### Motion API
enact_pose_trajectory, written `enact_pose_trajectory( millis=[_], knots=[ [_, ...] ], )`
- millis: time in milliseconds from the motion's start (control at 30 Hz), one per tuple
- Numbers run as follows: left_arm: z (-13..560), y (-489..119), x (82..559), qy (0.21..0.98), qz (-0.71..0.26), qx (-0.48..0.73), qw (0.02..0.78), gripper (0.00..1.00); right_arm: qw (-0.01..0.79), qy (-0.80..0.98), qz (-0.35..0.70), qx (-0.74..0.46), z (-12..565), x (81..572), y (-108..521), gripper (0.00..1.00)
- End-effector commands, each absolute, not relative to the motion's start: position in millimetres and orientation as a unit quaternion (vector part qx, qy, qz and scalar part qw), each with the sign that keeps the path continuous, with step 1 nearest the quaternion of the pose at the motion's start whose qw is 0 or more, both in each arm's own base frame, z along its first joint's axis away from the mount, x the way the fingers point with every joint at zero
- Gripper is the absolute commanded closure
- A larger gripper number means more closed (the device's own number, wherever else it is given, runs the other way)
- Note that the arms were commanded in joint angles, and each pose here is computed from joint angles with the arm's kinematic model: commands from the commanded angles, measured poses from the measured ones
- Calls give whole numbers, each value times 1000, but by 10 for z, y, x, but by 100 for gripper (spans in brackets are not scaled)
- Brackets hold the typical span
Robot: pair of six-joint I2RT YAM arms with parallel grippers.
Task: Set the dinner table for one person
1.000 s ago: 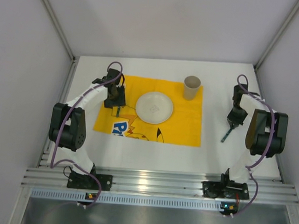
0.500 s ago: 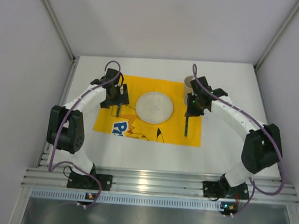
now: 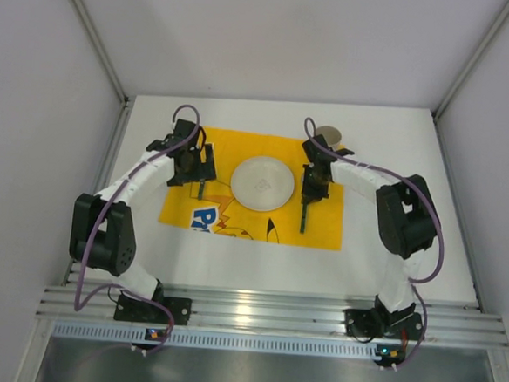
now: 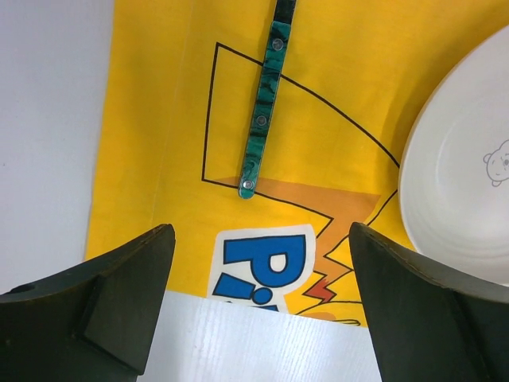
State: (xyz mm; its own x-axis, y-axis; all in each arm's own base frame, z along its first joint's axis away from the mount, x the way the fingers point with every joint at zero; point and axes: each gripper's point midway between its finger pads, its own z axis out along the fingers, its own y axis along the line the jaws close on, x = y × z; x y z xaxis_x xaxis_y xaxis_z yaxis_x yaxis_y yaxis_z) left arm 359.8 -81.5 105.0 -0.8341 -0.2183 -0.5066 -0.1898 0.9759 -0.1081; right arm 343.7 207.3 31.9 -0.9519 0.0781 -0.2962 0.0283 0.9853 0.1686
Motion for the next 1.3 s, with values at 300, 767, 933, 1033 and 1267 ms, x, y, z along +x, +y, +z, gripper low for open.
enact_pose_trajectory(
  millis=[300, 767, 933, 1033, 1267],
  knots=[
    [1185, -736, 3569, 951, -13, -105, 292, 5, 200, 977, 42, 69, 502, 3606, 1969, 52],
    [1175, -784, 3604, 952, -22, -110, 286, 6, 254, 964, 82, 4, 1298, 3228, 2217, 37],
    [1156, -777, 3550, 950, -25, -115, 288, 6, 297, 950, 93, -25, 1732, 2888, 2144, 21],
    [1229, -763, 3528, 946, -26, -126, 297, 6, 349, 926, 130, -53, 2154, 2762, 2136, 0],
    [1405, -1138, 3435, 942, -112, -95, 301, 5, 556, 805, 202, -53, 3621, 2722, 1896, 0]
  ],
)
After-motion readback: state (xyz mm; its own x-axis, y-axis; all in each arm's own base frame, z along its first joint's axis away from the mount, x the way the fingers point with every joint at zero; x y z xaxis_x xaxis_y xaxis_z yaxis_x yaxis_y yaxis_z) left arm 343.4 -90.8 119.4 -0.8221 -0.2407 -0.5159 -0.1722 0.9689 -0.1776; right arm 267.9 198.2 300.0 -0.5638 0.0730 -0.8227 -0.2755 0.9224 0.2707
